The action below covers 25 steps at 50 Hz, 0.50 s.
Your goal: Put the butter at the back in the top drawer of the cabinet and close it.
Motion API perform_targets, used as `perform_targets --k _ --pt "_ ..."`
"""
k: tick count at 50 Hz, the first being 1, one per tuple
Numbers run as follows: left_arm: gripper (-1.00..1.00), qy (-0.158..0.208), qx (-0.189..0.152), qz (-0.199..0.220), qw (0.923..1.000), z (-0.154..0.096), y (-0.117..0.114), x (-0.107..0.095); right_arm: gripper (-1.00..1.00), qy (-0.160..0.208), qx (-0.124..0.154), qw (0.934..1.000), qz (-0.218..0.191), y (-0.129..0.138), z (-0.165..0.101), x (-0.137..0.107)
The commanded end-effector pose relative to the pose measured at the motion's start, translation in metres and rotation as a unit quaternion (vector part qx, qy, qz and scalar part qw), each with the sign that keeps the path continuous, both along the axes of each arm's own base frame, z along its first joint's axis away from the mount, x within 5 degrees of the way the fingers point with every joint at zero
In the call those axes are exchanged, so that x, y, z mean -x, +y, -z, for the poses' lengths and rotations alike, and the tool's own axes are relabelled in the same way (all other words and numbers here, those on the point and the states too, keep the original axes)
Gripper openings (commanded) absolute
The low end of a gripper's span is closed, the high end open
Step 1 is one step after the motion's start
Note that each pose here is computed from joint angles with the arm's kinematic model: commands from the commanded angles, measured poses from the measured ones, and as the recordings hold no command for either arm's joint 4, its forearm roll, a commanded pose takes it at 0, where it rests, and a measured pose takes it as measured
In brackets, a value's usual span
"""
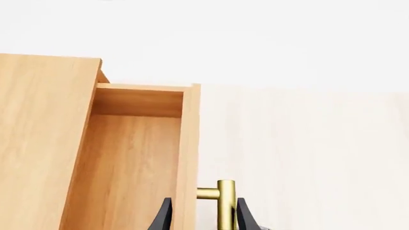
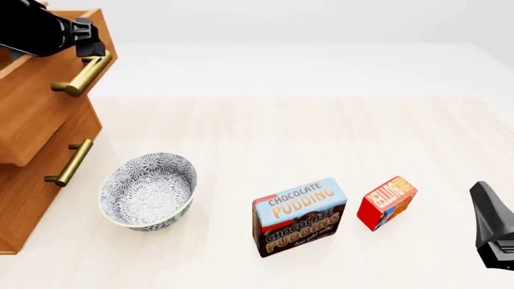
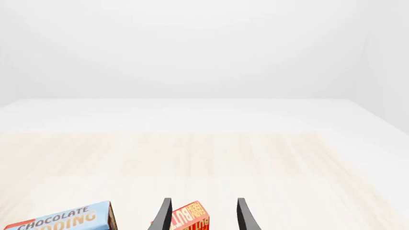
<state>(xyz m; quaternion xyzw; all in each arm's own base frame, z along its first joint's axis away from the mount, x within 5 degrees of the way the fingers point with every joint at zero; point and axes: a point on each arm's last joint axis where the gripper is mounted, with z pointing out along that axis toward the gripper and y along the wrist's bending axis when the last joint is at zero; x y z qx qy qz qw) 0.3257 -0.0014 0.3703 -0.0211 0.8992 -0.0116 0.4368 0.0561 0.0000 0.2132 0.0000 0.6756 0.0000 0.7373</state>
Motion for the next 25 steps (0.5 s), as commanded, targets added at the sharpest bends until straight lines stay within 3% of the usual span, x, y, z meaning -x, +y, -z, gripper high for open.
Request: perform_targets --k 1,25 --pt "1.00 0.025 -0.004 0.021 0.9994 0.016 -0.012 -0.004 1.00 0.000 0.000 1.0000 0.000 0.000 0.000 0.000" --pt "1.00 0.033 -0.008 0.045 0.9984 0.023 -0.025 -0.006 1.00 0.000 0.000 1.0000 0.000 0.000 0.000 0.000"
